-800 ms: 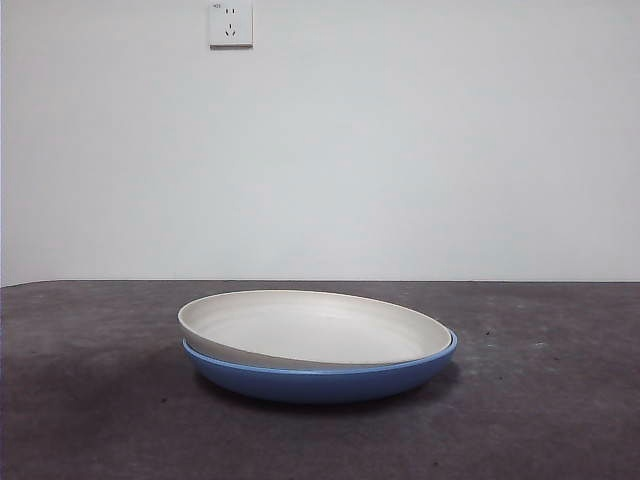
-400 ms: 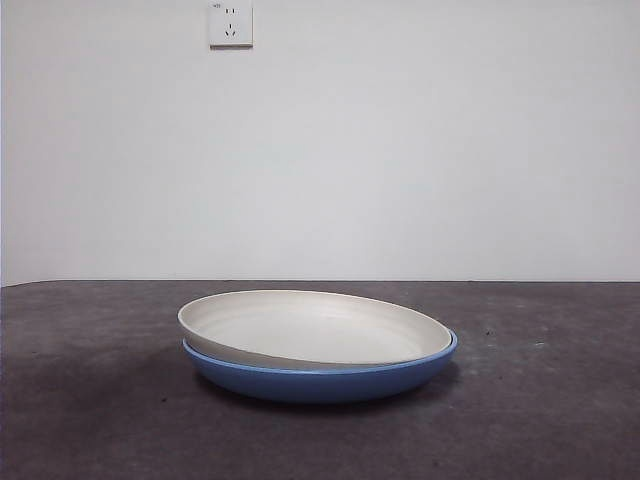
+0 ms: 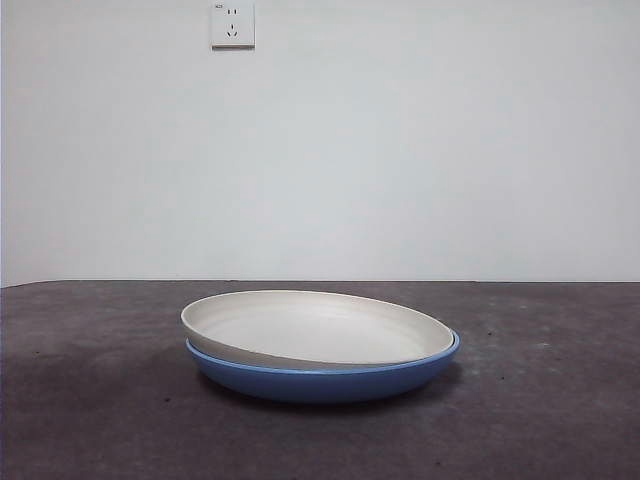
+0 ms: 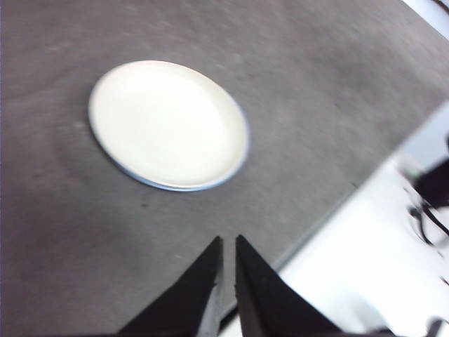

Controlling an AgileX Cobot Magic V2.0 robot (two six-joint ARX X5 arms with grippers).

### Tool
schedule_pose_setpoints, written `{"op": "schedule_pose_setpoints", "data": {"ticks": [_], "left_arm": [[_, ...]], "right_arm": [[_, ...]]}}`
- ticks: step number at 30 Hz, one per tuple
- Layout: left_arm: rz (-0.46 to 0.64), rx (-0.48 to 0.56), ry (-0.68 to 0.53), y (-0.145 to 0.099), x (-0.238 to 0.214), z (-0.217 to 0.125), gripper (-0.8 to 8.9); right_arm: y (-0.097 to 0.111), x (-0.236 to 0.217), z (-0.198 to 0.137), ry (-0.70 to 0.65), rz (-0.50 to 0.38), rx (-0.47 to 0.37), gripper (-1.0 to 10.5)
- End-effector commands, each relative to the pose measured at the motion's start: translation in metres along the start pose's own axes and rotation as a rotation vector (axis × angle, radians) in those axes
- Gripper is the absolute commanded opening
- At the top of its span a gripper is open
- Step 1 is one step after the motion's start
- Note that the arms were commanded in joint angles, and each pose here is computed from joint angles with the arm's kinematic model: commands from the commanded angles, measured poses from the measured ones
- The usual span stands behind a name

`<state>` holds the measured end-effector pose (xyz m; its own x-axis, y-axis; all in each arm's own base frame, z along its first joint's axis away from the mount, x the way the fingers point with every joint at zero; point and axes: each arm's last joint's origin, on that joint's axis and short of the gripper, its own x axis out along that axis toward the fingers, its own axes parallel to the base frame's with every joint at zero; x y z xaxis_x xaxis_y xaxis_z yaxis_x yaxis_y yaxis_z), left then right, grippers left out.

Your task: Pick up the white plate, put it on the blue plate, put it on desk

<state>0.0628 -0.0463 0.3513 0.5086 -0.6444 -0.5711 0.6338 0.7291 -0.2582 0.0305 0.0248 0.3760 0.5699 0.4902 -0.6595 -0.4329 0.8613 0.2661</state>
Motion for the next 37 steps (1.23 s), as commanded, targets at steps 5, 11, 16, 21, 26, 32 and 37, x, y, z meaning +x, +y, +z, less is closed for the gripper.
{"op": "schedule_pose_setpoints", "data": {"ticks": [5,11,16,21,26,32,37], "left_arm": [[0.197,0.017,-0.211,0.028,0.02,-0.024,0.28],[0.407,0.002,-0.514,0.064,0.052,-0.066,0.28],[0.537,-0.047,-0.624,0.09,0.078,-0.103,0.28],[0.626,-0.107,-0.58,0.102,0.093,-0.127,0.28],[0.708,-0.142,-0.557,0.109,0.101,-0.14,0.28],[0.721,-0.151,-0.542,0.11,0.104,-0.148,0.28],[0.72,-0.154,-0.533,0.109,0.104,-0.15,0.28]], "right_arm": [[0.001,-0.002,0.003,-0.024,0.009,0.0,0.4],[0.001,-0.002,0.003,-0.024,0.009,0.0,0.4],[0.001,-0.002,0.003,-0.025,0.009,0.0,0.4],[0.001,-0.002,0.003,-0.025,0.009,0.0,0.4],[0.001,-0.002,0.003,-0.025,0.009,0.0,0.4],[0.001,-0.002,0.003,-0.025,0.009,0.0,0.4],[0.001,-0.002,0.003,-0.025,0.009,0.0,0.4]]}}
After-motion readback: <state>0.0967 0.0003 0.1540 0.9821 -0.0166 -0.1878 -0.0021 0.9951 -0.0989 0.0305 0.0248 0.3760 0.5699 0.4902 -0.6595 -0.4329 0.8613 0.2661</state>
